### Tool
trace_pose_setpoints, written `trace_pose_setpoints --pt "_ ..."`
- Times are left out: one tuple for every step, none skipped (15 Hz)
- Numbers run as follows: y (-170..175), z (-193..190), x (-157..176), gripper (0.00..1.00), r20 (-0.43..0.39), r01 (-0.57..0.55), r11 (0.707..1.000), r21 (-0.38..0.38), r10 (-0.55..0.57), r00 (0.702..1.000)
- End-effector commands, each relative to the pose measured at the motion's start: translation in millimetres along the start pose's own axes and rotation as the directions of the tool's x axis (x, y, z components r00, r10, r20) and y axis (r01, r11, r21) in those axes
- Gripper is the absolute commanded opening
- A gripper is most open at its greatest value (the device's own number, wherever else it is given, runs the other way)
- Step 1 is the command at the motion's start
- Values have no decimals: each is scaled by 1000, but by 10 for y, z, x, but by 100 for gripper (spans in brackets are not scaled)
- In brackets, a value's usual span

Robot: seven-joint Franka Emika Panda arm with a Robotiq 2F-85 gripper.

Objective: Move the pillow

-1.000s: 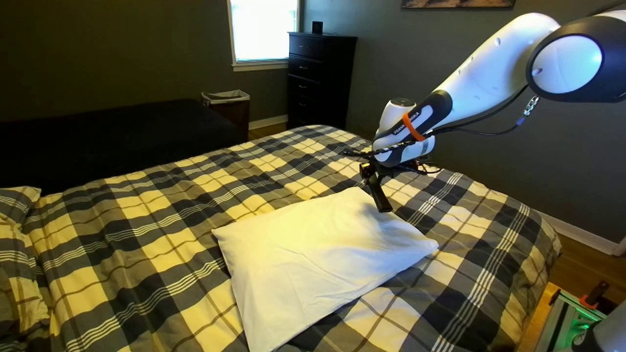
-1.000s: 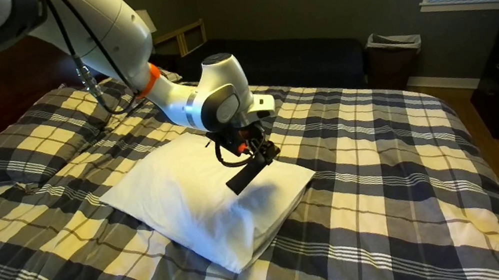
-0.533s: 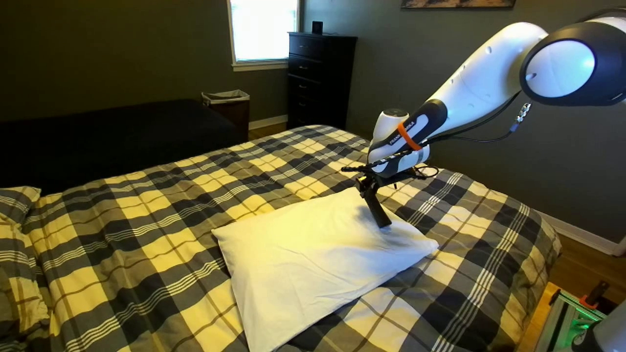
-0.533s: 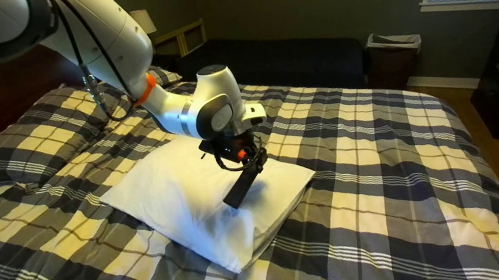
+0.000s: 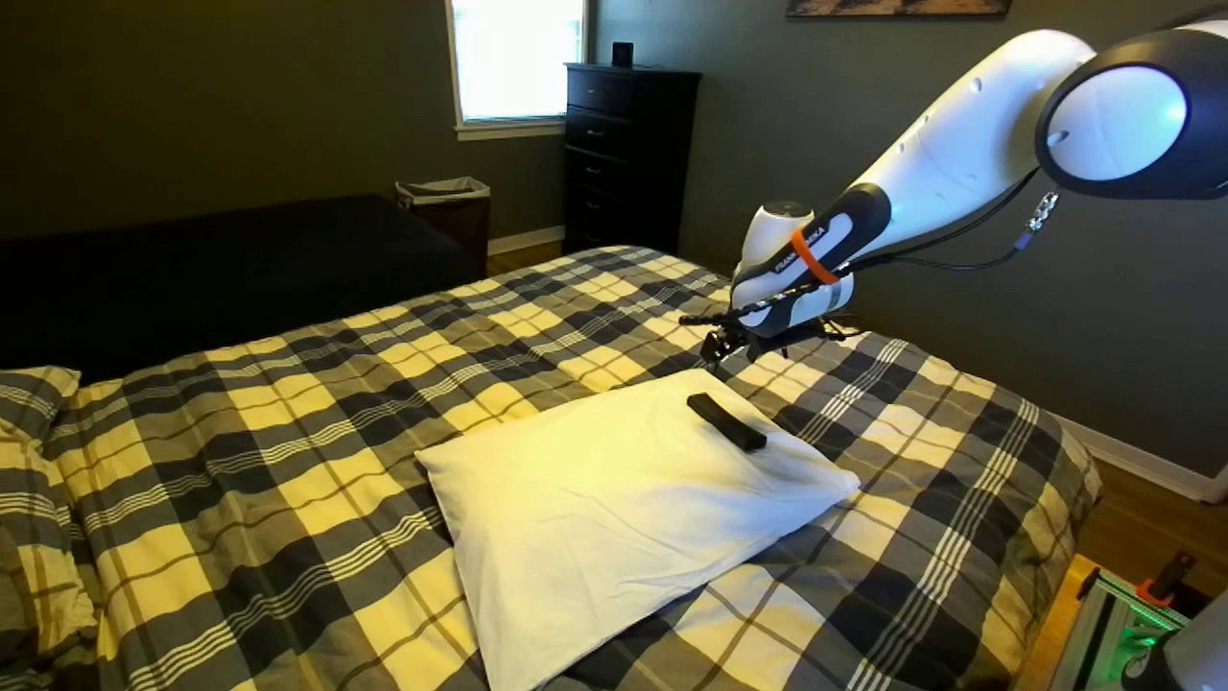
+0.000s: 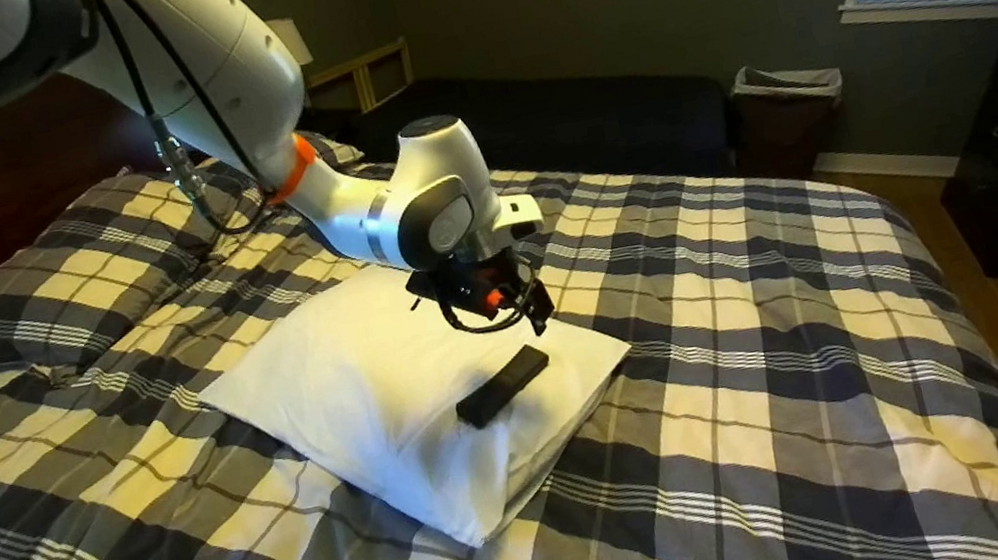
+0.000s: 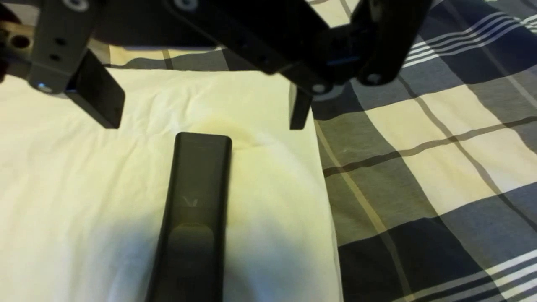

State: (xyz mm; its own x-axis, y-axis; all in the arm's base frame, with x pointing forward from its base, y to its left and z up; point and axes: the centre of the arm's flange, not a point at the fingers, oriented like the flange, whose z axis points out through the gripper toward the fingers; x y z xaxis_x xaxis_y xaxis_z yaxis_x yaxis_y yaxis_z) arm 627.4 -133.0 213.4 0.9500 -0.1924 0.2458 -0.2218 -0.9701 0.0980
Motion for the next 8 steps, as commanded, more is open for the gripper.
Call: trace_pose_setpoints --pt "134 -412 -168 100 -41 -2 1000 -3 2 999" --pt "160 -521 -181 100 -48 -10 1000 4 10 999" --pt "174 -632 -189 100 -52 -14 1000 16 15 999" --pt "177 -737 -216 100 -55 -13 999 34 15 998" --pt "181 -860 -229 100 -58 -14 999 40 16 998" --pt "178 -958 -255 100 -74 -12 999 36 15 997" --pt "171 -1044 -288 100 -89 -14 999 38 17 996" --pt "176 -1125 -302 100 -98 -12 999 39 16 995"
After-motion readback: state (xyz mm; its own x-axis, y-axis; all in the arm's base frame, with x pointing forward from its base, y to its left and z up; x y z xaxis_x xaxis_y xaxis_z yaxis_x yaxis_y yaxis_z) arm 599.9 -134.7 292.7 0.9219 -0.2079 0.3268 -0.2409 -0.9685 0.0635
